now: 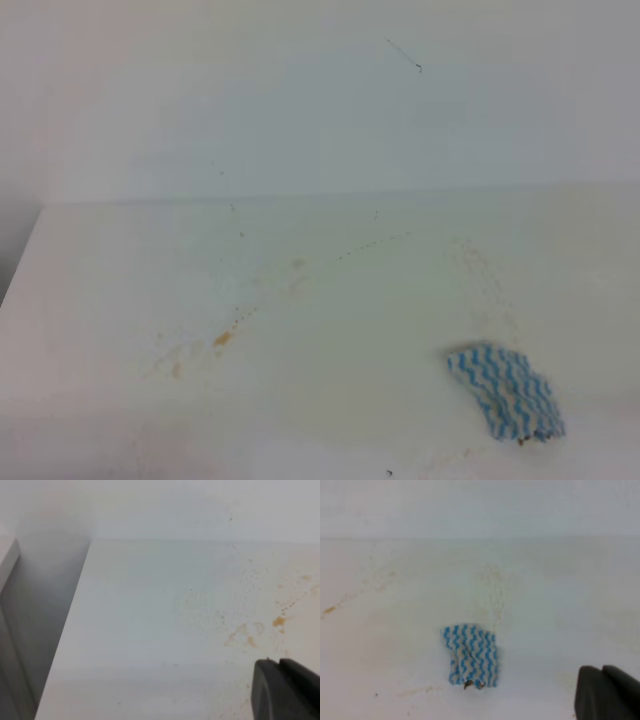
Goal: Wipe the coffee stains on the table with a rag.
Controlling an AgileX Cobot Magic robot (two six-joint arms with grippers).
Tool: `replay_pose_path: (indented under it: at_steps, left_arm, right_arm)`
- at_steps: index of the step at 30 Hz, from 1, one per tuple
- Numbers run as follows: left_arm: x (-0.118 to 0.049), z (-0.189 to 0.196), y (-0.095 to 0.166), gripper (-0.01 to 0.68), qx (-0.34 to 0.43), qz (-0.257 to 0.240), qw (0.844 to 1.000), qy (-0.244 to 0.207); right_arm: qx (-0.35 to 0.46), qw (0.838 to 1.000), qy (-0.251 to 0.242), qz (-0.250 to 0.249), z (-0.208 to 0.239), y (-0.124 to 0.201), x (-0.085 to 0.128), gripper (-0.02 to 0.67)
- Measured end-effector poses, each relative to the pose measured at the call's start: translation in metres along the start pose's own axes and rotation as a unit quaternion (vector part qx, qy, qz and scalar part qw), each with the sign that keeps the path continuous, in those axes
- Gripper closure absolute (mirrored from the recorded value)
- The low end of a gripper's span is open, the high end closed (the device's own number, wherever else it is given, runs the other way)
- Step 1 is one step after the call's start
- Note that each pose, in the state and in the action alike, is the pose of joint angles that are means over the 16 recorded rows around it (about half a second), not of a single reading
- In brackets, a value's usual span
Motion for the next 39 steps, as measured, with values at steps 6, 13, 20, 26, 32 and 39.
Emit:
replay_pose_path:
  at_steps: [6, 13, 20, 26, 32, 39]
  left_arm:
    - [0.0, 0.0, 0.0, 0.677, 0.0, 0.0, 1.0, 0.0]
    - [0.0, 0.0, 0.0, 0.677, 0.0, 0.0, 1.0, 0.0]
    - [0.0, 0.0, 0.0, 0.677, 0.0, 0.0, 1.0, 0.0]
    - [0.0, 0.0, 0.0, 0.677, 0.0, 0.0, 1.0, 0.0]
    - [0.0, 0.0, 0.002, 0.676, -0.001, 0.0, 1.0, 0.0]
    - [0.0, 0.0, 0.002, 0.676, -0.001, 0.0, 1.0, 0.0]
  right_arm:
    - [-0.019, 1.0, -0.005, 0.022, 0.004, 0.0, -0.001, 0.651]
    - [-0.039, 0.997, -0.015, 0.072, -0.005, 0.003, 0.001, 0.651]
    - [-0.056, 0.993, -0.026, 0.102, -0.025, 0.017, 0.003, 0.651]
    - [-0.07, 0.992, -0.015, 0.104, -0.039, 0.03, 0.001, 0.651]
    - [-0.09, 0.991, 0.021, 0.101, -0.046, 0.041, -0.006, 0.651]
    - [-0.115, 0.986, 0.076, 0.09, -0.055, 0.063, -0.019, 0.651]
Point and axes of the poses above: a point on each arm's last joint axis where the gripper is mounted, z pointing back along that axis away from the gripper, x along the wrist's bending axis when the last joint is at zero, y = z × x, the point moved 2 cm from there along -z, pointing out along that axis toward the gripper, and after that the axes turned 7 degrees about -z, right-handed, at the moved point
